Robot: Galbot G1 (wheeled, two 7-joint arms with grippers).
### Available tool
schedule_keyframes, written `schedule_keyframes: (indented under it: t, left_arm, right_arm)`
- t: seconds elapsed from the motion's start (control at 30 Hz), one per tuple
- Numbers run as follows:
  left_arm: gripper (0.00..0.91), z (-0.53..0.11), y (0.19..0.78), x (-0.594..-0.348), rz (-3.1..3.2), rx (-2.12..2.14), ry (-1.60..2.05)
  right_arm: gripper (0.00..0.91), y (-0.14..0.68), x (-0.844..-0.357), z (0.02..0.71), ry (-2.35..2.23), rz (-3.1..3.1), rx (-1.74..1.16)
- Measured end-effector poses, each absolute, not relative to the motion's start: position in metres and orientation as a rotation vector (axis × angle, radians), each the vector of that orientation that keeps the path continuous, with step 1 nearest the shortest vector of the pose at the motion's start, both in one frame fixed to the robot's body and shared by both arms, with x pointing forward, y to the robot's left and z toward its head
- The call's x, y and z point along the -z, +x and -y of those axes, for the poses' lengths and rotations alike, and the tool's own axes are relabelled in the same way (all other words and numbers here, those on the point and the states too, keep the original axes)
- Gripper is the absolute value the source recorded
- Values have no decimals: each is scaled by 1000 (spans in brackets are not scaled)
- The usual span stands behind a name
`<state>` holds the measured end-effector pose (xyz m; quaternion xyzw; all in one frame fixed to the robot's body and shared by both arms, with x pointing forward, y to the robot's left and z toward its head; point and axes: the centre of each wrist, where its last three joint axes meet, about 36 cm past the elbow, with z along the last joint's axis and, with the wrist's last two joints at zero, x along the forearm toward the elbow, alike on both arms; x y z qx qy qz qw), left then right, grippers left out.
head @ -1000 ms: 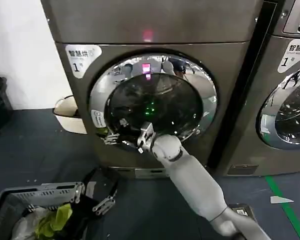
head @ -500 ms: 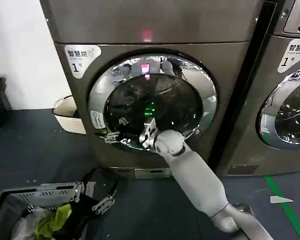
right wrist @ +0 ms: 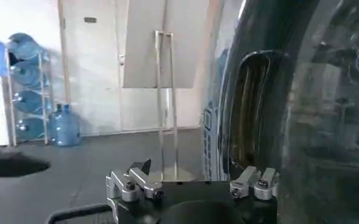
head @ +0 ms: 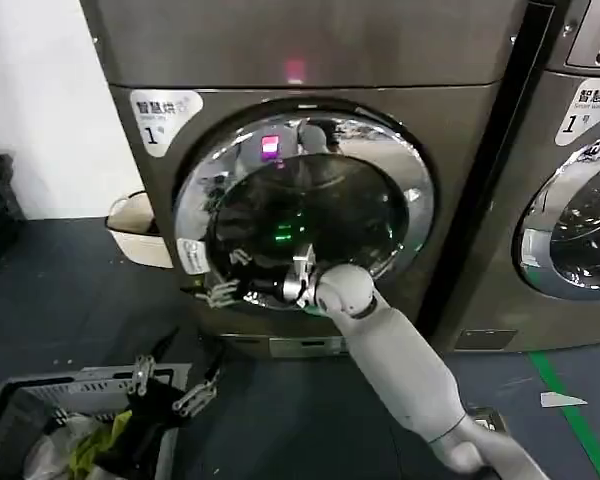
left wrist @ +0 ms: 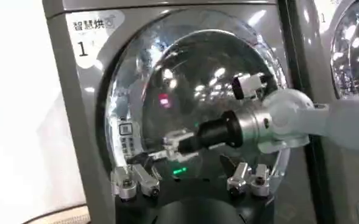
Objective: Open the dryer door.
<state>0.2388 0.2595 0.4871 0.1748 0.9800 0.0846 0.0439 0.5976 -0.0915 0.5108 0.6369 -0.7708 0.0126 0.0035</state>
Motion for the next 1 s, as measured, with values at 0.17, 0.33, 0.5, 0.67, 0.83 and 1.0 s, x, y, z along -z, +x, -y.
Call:
schedule_keyframes:
  t: [0.17,0.33,0.5,0.67,0.83,1.0]
  left_arm:
    - [907,-267,244,-488,-2985,-210,542]
    - [907,-281,247,-491,-2996,-201,504]
    - [907,-301,249,-497,-2989,-211,437]
    - [907,-331,249,-505,-2991,-228,343]
    - [907,-354,251,-513,-2982,-274,246]
    - [907,-363,256,-515,-2960,-260,146]
  right_arm:
    - [907,595,-509,104,2106,2316,-61]
    - [907,592,-508,116,2162,2282,-83]
    - [907,592,-506,128,2215,2267,-108]
    - [907,591,-502,139,2300,2164,-109]
    - [907,594,-496,145,2359,2066,-85]
    - [907,595,-492,155,2448,1942,-80]
